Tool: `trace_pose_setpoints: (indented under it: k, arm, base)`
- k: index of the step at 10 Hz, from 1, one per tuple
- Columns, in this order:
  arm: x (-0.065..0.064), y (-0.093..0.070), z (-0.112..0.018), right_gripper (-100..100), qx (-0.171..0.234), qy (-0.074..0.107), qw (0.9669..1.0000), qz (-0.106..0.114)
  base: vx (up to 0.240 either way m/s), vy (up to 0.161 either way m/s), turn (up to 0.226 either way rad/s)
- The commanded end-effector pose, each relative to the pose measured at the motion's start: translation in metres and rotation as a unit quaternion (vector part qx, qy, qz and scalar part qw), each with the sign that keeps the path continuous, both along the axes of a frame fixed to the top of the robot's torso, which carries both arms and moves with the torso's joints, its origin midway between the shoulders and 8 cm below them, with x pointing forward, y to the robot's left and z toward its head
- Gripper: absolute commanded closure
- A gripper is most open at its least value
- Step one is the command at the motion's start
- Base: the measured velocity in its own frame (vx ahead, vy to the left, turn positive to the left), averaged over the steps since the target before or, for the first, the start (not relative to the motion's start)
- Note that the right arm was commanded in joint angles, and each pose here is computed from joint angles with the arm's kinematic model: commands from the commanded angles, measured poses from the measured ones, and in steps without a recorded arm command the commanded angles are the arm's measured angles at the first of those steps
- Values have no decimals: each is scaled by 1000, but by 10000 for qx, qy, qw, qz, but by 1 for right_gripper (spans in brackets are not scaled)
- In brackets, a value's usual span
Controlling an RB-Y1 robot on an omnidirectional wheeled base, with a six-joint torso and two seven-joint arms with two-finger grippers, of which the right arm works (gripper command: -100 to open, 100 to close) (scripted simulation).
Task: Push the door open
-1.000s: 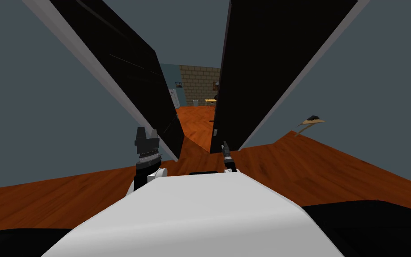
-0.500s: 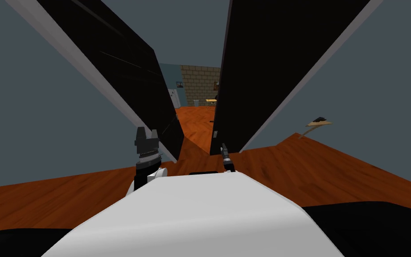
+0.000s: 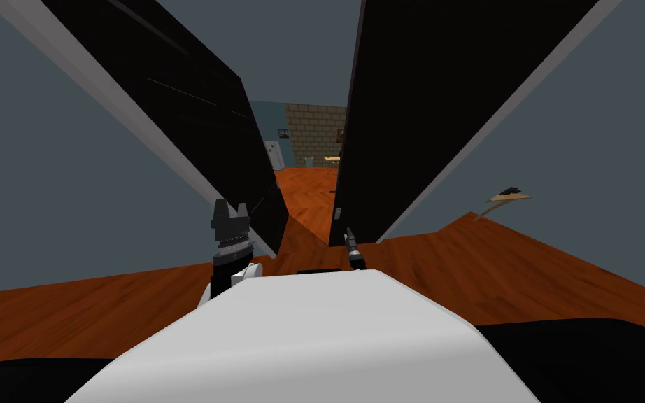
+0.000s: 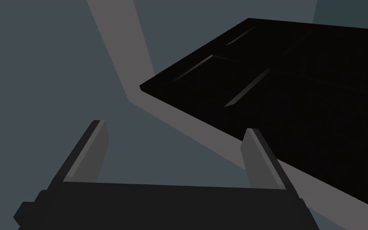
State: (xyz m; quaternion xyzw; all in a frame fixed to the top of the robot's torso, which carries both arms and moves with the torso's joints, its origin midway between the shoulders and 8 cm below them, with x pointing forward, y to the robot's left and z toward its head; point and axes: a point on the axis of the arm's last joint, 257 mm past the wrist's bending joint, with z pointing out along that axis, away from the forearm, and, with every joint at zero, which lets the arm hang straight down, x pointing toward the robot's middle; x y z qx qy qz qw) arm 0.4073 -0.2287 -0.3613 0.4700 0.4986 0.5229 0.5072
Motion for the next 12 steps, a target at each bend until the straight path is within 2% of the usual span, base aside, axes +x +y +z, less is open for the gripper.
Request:
trace_pose_setpoints:
  k: [1,4,5,12]
  arm:
    - [-3,4,-10,-100,20,111,9999,33]
    - [-9,9,-30,-100,55,309,9995,91]
    - [-8,7,-26,-100,46,267,9996,79]
    - [2,3,-29,-100,42,303,9995,-4]
  base:
    - [140,-73,40]
    - [171,-64,29]
    - [81,-44,12]
    - [188,13,24]
